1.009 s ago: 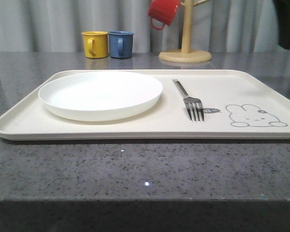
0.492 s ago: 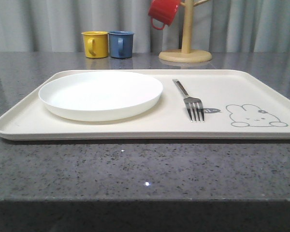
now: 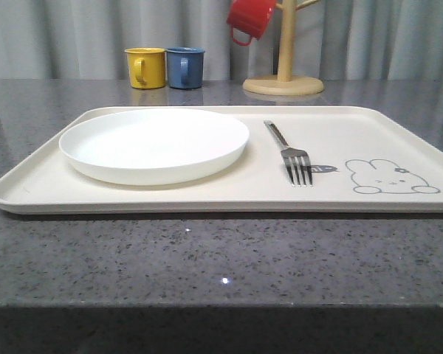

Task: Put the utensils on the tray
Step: 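Move the right gripper to the steel chopsticks and grasp them, then place the chopsticks on the tray beside the fork and release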

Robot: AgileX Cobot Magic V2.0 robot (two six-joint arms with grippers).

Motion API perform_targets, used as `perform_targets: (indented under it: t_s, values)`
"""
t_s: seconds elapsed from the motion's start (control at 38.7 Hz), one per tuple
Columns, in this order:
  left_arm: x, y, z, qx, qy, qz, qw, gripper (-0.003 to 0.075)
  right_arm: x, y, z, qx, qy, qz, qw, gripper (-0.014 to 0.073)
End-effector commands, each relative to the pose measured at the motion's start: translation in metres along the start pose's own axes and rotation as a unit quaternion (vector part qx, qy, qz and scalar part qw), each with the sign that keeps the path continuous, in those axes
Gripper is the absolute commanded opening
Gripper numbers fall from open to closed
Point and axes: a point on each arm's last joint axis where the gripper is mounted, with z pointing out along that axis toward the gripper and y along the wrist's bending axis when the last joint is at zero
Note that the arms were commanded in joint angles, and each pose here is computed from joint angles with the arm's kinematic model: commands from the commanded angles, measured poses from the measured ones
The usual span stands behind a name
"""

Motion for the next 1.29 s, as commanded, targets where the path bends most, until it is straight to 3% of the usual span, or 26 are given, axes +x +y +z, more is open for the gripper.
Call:
perform_targets:
  t_s: [0.0,0.08,0.23,0.28,0.54,0.67,0.93,1.14,1.27]
  values:
    - [-0.017,0.002,-0.001,-0.007,-0.055,-0.009,0.998,-0.0018,-0.001,0.003,-0.014,-0.003,-0.021,-0.01,1.0,0.0247]
    - [-0.017,0.002,-0.001,-0.007,-0.055,-0.009,0.998,-0.0018,-0.001,0.005,-0.014,-0.003,-0.02,-0.018,1.0,0.0181]
    - [-0.017,0.002,-0.001,-0.007,-0.055,-0.009,0.998,-0.0018,0.0,0.007,-0.014,-0.003,-0.016,-0.023,1.0,-0.0031]
    - [-0.017,0.002,-0.001,-0.007,-0.055,-0.009,0.998,-0.0018,0.001,0.007,-0.017,-0.003,-0.018,-0.023,1.0,-0.005]
    - [-0.017,0.002,-0.001,-0.007,-0.055,-0.009,0.998,-0.0018,0.013,0.01,-0.066,-0.014,-0.051,0.008,0.999,-0.0048]
    - [-0.017,0.002,-0.001,-0.007,-0.055,-0.009,0.998,-0.0018,0.02,0.024,-0.092,-0.028,-0.067,0.01,0.997,-0.0048]
    - [-0.017,0.002,-0.001,-0.007,-0.055,-0.009,0.998,-0.0018,0.025,0.091,-0.093,-0.077,-0.075,-0.031,0.994,-0.0048]
    - [-0.017,0.002,-0.001,-0.007,-0.055,-0.009,0.998,-0.0018,0.026,0.146,-0.073,-0.106,-0.069,-0.059,0.99,-0.0048]
    - [-0.017,0.002,-0.001,-0.007,-0.055,-0.009,0.998,-0.0018,0.025,0.166,-0.054,-0.105,-0.048,-0.062,0.991,-0.0048]
